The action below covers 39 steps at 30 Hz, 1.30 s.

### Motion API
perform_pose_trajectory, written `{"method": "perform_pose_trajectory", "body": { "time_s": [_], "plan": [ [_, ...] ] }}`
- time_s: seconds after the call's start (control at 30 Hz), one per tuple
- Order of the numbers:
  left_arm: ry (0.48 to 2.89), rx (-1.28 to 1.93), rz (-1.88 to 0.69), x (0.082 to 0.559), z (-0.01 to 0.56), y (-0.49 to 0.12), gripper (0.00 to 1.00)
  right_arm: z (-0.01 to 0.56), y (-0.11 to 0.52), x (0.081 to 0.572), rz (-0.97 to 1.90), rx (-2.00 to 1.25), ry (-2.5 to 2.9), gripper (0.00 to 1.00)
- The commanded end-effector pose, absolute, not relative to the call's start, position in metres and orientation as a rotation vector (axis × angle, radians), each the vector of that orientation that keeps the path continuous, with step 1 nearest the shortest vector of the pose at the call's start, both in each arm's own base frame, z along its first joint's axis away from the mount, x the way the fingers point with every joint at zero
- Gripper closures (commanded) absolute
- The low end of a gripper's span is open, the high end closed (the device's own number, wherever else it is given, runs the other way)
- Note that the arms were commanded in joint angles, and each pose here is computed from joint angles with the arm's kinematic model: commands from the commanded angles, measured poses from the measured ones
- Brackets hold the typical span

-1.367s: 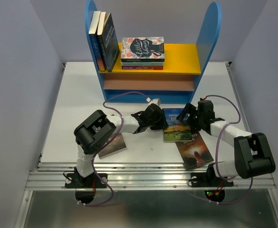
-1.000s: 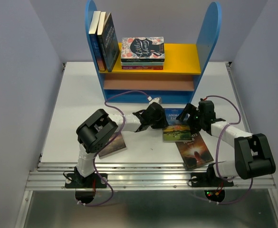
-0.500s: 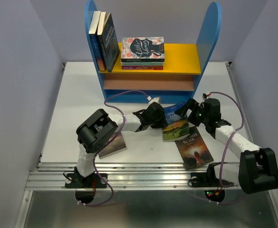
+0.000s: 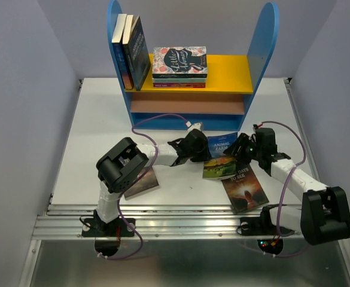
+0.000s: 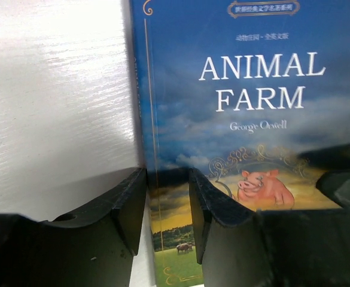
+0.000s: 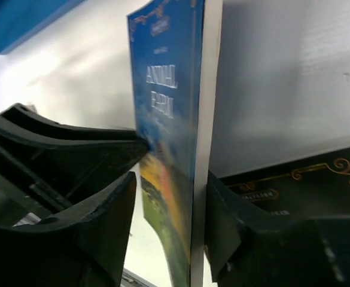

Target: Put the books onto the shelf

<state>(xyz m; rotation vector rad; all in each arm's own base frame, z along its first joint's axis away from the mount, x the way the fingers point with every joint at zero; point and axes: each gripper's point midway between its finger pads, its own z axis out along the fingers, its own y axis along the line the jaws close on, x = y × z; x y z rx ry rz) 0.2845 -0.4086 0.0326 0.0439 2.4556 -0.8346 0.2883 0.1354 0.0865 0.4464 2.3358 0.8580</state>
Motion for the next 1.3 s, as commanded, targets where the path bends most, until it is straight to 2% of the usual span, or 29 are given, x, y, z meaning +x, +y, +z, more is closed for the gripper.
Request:
{"method": "perform_pose_trajectory", "body": {
  "time_s": [0.0, 0.03, 0.13, 0.17, 0.43, 0.6, 0.67, 0.77, 0.97, 1.13, 1.27],
  "plan": [
    [2.48, 0.075, -0.863, 0.271, 0.036, -0.419, 0.55, 0.087, 0.133, 0.282, 0.807, 0.427, 2.359, 0.56],
    [2.481, 0.075, -0.861, 0.27, 0.035, -0.418, 0.55, 0.088, 0.132, 0.282, 0.803, 0.426, 2.354, 0.6],
    [2.477, 0.067, -0.857, 0.271, 0.039, -0.417, 0.55, 0.094, 0.129, 0.287, 0.777, 0.422, 2.324, 0.95],
    [2.474, 0.061, -0.858, 0.271, 0.04, -0.416, 0.55, 0.095, 0.128, 0.288, 0.77, 0.421, 2.318, 0.99],
    [2.403, 0.047, -0.907, 0.265, 0.079, -0.405, 0.45, 0.139, 0.14, 0.294, 0.863, 0.25, 2.173, 0.99],
    [2.245, -0.001, -0.905, 0.266, 0.137, -0.374, 0.19, 0.195, 0.147, 0.294, 0.908, 0.119, 2.026, 0.99],
    [2.191, -0.026, -0.878, 0.264, 0.157, -0.355, 0.03, 0.224, 0.151, 0.289, 0.937, 0.047, 1.941, 0.99],
    [2.13, -0.058, -0.853, 0.262, 0.177, -0.334, 0.01, 0.254, 0.156, 0.278, 0.968, -0.051, 1.85, 0.99],
    [1.877, -0.053, -0.967, 0.243, 0.263, -0.295, 0.01, 0.32, 0.173, 0.242, 1.09, -0.266, 1.636, 0.99],
    [1.773, 0.063, -1.043, 0.225, 0.303, -0.288, 0.01, 0.36, 0.18, 0.213, 1.19, -0.35, 1.48, 0.99],
    [1.67, 0.161, -1.128, 0.21, 0.325, -0.292, 0.01, 0.368, 0.183, 0.203, 1.222, -0.392, 1.454, 0.99]
  ]
}}
